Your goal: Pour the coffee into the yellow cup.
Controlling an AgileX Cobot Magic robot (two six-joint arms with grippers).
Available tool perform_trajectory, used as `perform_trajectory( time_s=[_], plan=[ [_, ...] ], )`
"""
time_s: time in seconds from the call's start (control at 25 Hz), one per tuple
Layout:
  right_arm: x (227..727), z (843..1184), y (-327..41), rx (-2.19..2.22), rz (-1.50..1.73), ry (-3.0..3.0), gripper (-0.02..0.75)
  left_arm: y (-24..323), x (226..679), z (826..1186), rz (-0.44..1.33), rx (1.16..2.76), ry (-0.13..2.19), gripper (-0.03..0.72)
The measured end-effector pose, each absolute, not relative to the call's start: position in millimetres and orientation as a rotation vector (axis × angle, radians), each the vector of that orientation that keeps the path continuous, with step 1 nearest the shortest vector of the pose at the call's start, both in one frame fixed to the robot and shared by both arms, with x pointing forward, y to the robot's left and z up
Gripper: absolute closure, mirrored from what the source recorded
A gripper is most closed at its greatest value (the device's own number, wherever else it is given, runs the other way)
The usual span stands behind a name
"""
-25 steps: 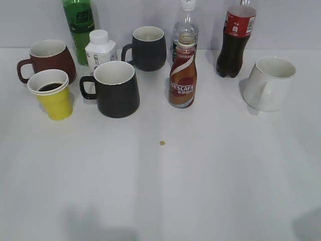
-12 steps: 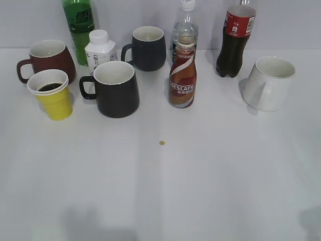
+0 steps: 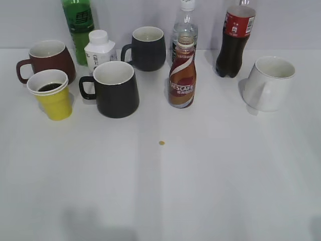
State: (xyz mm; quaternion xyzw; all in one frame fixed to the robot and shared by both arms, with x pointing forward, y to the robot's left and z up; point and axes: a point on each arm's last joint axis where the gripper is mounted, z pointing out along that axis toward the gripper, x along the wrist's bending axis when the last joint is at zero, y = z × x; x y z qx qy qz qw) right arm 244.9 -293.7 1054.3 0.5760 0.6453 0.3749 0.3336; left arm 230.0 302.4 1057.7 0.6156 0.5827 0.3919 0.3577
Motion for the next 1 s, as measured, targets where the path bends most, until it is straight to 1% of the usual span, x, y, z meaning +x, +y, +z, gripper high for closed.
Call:
perform_trajectory(
  time_s=[0.16,1.0],
  plan=[
    [233.6,1054.3,-294.3,1.455,1.025,1.634,0.146,302.4,229.9,1057.7,1.012,1.588,1.503,0.126],
    [232.8,1054.4,-294.4,1.450,1.029,1.630,0.147,302.4,230.0,1057.4,1.011,1.589,1.504,0.126]
  ],
)
